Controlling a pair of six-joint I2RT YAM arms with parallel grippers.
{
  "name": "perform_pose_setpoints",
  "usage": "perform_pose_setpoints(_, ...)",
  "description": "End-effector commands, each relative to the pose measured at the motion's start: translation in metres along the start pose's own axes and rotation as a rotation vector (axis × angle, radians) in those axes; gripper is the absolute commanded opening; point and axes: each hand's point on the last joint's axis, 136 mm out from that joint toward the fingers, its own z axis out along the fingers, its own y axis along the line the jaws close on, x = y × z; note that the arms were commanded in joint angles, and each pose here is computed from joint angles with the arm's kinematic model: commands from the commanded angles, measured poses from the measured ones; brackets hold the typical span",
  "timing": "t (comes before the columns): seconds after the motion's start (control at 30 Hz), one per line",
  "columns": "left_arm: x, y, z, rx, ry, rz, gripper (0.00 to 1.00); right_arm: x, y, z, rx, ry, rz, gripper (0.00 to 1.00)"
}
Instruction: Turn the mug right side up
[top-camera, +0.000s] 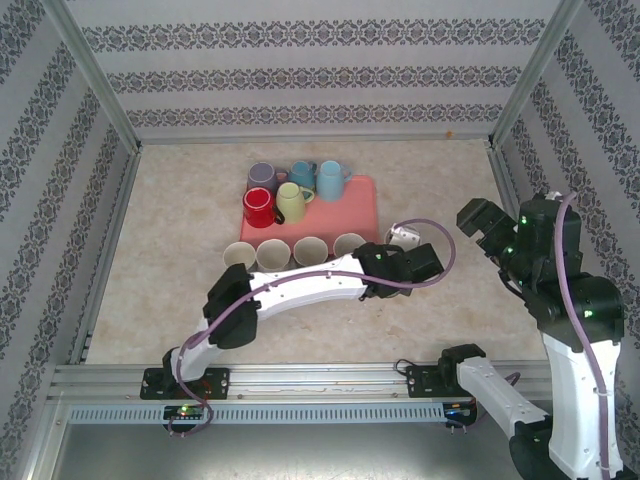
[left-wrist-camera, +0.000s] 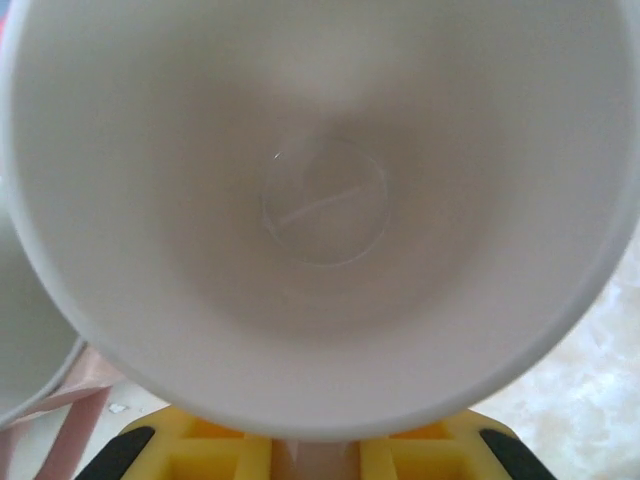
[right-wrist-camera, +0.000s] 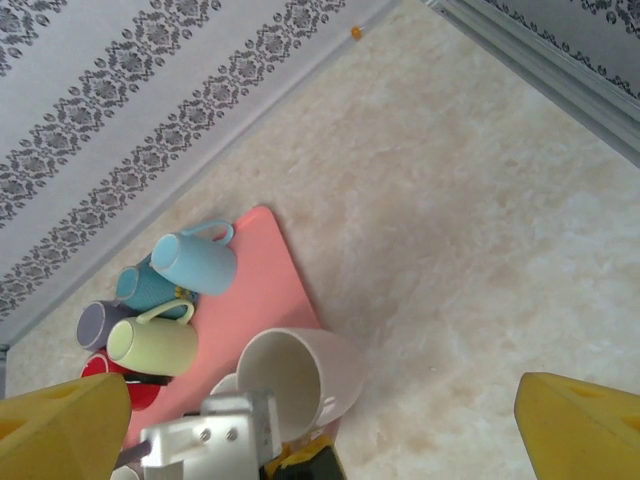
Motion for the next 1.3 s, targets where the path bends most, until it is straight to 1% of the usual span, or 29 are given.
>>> perform_pose_setpoints(0.0, -0.004, 0.015, -0.005, -0.061, 0.024, -0.097, 0.00, 0.004, -0.004, 0.001, 0.006, 0.007, 0.022, 0.98)
perform_pose_setpoints(0.2, 0.011, 0.012, 0.015, -0.053, 0.086, -0.142, 0.00, 0.010, -0.005, 0.009, 0.010, 0.032, 0.015, 0.98)
perform_pose_setpoints(0.43, 0.035, 0.013, 0.040, -0.071, 0.171, -0.178, 0.00, 0.019, -0.006, 0.018, 0.002, 0.056, 0.012, 0.98)
perform_pose_setpoints(0.53, 0.037, 0.015, 0.046, -0.086, 0.171, -0.174, 0.00, 0.021, -0.005, 0.019, -0.010, 0.063, 0.003, 0.98)
perform_pose_setpoints(0.67, 0.037, 0.017, 0.051, -0.098, 0.170, -0.167, 0.04, 0.023, 0.002, 0.019, -0.054, 0.065, -0.005, 0.98)
perform_pose_setpoints(0.73, 0.037, 0.021, 0.053, -0.114, 0.169, -0.169, 0.09, 0.024, 0.004, 0.019, -0.071, 0.068, -0.006, 0.98)
perform_pose_setpoints(0.8, 0.036, 0.025, 0.055, -0.128, 0.166, -0.175, 0.10, 0.026, 0.005, 0.020, -0.083, 0.073, -0.001, 0.98)
perform_pose_setpoints(1.07, 0.032, 0.030, 0.063, -0.147, 0.152, -0.169, 0.11, 0.029, 0.011, 0.019, -0.120, 0.088, -0.014, 0.98)
perform_pose_setpoints(1.13, 0.032, 0.030, 0.065, -0.149, 0.152, -0.168, 0.14, 0.029, 0.011, 0.019, -0.124, 0.088, -0.020, 0.98)
perform_pose_setpoints(1.23, 0.030, 0.031, 0.064, -0.147, 0.149, -0.159, 0.24, 0.032, 0.011, 0.018, -0.135, 0.090, -0.020, 0.98)
perform_pose_setpoints(1.27, 0.028, 0.031, 0.063, -0.149, 0.142, -0.161, 0.30, 0.033, 0.012, 0.018, -0.143, 0.093, -0.020, 0.98)
